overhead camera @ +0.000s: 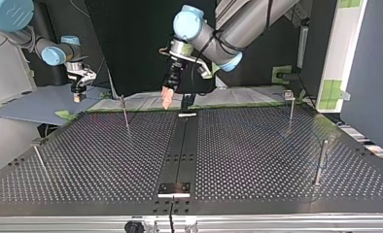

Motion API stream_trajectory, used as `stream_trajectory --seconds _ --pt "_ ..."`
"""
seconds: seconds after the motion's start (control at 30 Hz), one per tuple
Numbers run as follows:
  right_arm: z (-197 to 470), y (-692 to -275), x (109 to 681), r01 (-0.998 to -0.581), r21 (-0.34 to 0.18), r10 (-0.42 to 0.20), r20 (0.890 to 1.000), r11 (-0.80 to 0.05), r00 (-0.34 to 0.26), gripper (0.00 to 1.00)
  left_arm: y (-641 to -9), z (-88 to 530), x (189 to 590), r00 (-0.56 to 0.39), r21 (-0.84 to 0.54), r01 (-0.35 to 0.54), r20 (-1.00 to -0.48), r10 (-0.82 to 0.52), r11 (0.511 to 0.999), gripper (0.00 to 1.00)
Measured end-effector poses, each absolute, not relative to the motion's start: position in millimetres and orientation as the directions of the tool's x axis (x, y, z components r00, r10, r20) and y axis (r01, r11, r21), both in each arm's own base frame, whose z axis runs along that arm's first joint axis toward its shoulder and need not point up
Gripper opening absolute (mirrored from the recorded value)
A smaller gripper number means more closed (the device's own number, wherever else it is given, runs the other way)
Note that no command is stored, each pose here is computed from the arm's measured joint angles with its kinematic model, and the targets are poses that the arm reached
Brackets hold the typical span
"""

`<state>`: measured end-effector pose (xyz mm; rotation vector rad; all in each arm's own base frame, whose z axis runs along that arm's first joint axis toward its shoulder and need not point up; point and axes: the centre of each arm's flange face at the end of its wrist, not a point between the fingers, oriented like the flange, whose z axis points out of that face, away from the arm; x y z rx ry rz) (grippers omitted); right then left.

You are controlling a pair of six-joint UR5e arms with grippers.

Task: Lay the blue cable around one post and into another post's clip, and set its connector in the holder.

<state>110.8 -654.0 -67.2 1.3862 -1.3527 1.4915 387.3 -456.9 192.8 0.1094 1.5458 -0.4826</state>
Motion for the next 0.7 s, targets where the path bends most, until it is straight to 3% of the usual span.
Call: stream_trajectory --seconds 0.17,0.7 --pt "-67.9 -653.7 111.5 -0.946 -0.233 -0.163 0.966 -0.227 -0.199 0.02 -428.0 203.0 394.8 -0.031 -0.278 0.304 -0.959 -0.283 0.911 1.0" --pt "-68.4 -653.1 116.0 -0.944 -0.235 -0.163 0.966 -0.233 -0.2 0.02 -338.7 231.6 405.9 0.021 -0.435 0.215 -0.893 -0.45 0.874 1.0"
